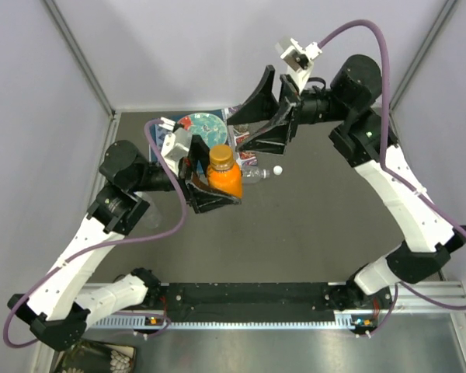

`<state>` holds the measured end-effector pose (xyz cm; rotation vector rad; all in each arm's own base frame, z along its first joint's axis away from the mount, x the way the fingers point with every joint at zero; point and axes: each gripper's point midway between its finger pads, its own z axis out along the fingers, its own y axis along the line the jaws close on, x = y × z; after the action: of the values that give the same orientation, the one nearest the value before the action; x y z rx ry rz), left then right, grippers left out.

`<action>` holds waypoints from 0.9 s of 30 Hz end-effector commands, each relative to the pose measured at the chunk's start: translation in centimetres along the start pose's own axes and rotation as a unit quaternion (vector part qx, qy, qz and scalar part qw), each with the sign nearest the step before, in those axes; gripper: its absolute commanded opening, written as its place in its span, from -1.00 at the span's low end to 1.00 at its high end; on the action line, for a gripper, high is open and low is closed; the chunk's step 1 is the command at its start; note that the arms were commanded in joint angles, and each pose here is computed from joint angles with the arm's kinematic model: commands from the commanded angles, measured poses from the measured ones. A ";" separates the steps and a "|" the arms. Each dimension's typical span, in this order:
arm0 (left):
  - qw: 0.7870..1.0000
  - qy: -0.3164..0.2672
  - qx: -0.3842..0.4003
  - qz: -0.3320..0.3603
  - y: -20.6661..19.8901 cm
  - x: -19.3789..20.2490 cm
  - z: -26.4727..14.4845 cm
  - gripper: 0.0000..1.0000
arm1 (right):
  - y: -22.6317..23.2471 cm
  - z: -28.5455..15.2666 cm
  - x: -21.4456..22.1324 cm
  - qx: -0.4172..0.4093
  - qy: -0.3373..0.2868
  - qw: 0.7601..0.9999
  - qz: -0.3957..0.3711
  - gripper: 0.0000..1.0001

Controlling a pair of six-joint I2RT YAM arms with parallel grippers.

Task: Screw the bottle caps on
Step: Screw the bottle cap onto the plastic bottle.

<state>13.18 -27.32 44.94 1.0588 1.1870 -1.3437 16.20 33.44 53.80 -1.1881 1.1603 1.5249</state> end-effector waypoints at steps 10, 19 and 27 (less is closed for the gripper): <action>0.994 0.012 0.106 0.016 -3.2 0.5 0.3 -1.00 | 4.4 0.9 -1.1 -0.184 -0.021 0.982 -0.030 0.41; 0.996 0.007 0.091 0.013 -2.4 0.3 0.8 -1.00 | 6.1 1.3 0.3 -0.209 -0.006 0.978 -0.027 0.26; 0.996 0.004 0.092 0.014 -2.3 -0.2 0.9 -1.00 | 6.3 2.1 1.0 -0.222 -0.001 0.975 -0.012 0.03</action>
<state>11.16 -28.23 43.88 1.2069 1.1424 -1.4720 11.23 34.91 53.20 -1.4429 0.9011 1.8351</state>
